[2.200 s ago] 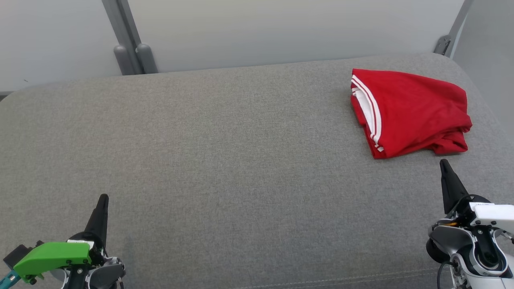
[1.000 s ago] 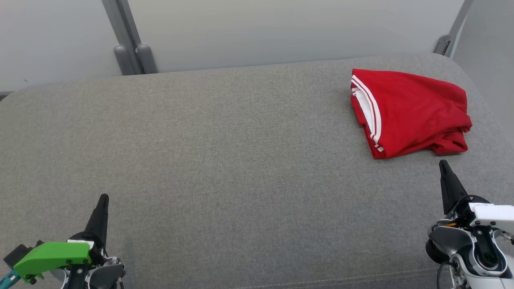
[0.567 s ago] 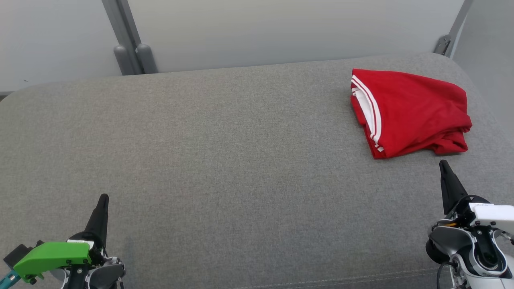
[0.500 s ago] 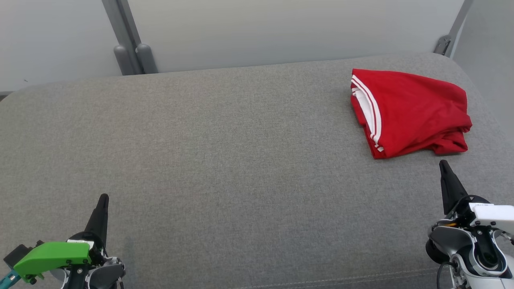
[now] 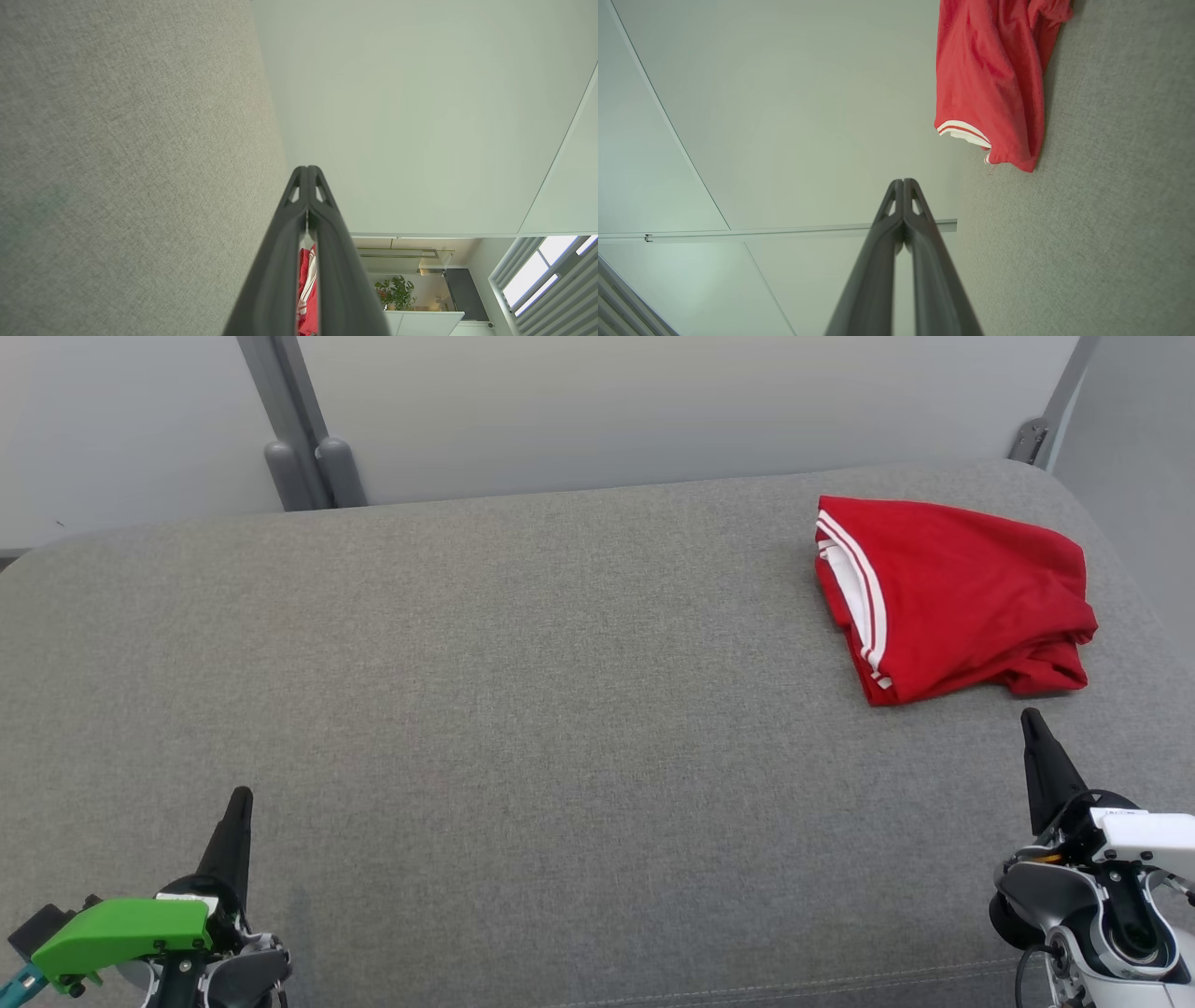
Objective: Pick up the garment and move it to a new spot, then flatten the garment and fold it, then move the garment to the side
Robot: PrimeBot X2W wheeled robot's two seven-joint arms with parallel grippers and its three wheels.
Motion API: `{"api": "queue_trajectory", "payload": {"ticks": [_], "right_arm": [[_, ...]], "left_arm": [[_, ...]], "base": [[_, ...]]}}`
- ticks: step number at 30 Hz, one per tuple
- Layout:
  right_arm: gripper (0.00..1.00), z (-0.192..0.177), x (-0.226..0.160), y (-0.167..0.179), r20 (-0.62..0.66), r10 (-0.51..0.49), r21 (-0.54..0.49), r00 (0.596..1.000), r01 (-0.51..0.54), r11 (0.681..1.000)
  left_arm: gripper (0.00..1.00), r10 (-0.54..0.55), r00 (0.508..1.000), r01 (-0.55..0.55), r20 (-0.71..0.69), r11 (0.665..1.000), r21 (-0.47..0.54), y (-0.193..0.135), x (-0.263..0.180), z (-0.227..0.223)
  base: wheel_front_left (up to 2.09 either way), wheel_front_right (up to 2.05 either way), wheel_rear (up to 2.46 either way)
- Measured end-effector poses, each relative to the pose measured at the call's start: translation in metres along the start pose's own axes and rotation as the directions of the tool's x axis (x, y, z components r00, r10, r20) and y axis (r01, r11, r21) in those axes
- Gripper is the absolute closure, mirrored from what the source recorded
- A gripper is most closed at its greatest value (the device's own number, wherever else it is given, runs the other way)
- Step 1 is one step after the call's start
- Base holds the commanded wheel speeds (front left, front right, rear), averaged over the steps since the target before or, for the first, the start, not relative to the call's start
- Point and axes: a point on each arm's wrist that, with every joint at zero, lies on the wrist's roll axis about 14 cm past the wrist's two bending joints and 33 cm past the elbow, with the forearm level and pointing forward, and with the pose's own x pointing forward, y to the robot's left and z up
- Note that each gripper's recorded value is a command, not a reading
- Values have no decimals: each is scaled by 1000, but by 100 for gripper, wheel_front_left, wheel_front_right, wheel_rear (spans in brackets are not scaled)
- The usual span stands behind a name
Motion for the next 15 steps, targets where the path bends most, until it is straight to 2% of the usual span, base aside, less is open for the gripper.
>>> {"api": "queue_trajectory", "payload": {"ticks": [15], "right_arm": [[100,0,0,0,0,0,1,1000,0,1000]], "left_arm": [[100,0,1000,0,0,1000,0,0,0,0]], "base": [[0,0,0]]}}
